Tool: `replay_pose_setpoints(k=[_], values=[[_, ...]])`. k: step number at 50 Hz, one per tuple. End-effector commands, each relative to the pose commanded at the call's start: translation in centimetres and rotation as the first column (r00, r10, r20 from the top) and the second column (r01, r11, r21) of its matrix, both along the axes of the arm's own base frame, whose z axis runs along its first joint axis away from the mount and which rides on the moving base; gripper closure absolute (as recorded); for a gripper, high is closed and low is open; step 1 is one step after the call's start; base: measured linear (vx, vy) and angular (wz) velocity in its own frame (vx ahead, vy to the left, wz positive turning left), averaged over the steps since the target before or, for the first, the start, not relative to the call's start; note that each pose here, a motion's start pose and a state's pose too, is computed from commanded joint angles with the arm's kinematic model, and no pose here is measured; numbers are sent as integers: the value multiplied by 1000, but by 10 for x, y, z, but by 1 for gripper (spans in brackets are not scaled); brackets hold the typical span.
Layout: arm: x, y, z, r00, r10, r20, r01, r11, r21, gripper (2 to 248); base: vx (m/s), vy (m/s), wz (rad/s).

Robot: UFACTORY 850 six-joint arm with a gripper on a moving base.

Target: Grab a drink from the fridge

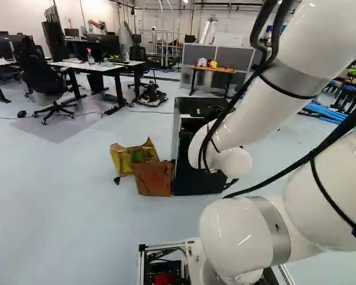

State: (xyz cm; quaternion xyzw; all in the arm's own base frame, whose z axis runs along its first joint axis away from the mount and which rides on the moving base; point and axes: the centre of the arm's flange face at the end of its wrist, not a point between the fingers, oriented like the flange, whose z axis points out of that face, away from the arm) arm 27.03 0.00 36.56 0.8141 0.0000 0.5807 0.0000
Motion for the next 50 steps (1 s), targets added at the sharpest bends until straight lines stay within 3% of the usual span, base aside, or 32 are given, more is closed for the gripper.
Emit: replay_pose_setpoints(k=[50], values=[[0,0,0,1000,0,0,0,1000,0,3,37,-1,-5]])
